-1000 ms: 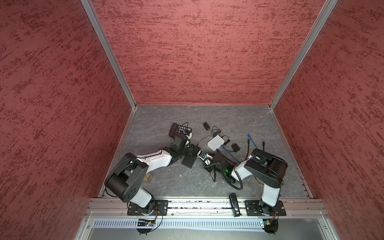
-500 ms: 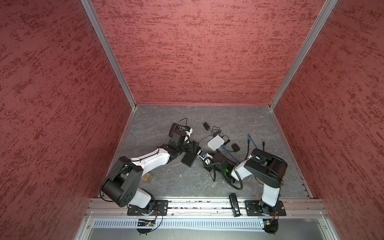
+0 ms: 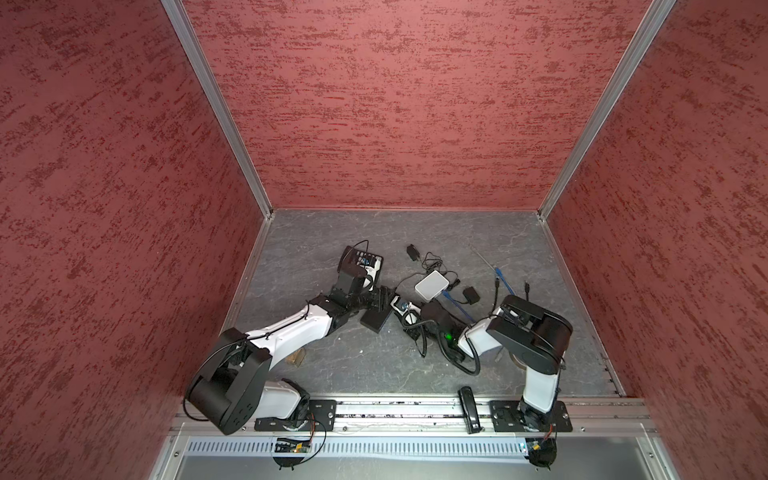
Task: Insert the plug into the switch port
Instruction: 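Open the right gripper and move it toward the cables beside the white router, then grasp the grey ethernet cable plug beside the tape roll with the right gripper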
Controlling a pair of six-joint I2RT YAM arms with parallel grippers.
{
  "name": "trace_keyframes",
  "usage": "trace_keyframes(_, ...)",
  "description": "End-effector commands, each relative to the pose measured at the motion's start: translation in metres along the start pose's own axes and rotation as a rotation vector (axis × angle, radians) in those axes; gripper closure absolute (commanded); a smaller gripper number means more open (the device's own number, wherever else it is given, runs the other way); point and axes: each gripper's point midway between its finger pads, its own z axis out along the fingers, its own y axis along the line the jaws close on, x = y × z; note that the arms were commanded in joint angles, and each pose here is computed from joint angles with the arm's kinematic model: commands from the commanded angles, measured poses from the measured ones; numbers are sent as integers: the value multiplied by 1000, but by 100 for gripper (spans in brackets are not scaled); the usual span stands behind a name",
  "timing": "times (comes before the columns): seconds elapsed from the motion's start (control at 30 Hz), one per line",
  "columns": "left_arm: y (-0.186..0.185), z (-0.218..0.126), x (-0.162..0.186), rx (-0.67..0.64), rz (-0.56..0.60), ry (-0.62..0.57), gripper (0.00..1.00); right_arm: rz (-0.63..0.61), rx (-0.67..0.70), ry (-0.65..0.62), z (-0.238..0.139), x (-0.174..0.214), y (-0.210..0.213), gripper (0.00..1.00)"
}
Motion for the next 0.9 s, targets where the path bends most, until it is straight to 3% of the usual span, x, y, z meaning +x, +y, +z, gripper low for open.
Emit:
trace_keyframes(0.0,2,-5,-2,-5,-4,-22,36,41,8,-31,-3,-19,-5,65)
trace_keyframes(0.3,1,-13,-5,-7,-1,-40,36,104,37,-96,-30,-53,-24,57)
trace_keyframes(0.5,-1,-18,-4,-4,-1,-42,36,257,135,-90,-61,-70,-60,58)
trace_keyframes(0.77,-6,-19,3,-4,11,-33,35,390,262,-1,-109,-81,-99,53)
trace_keyframes(0.87,-14,-20,5,3,31,-32,35,546,360,80,-127,-67,-119,48)
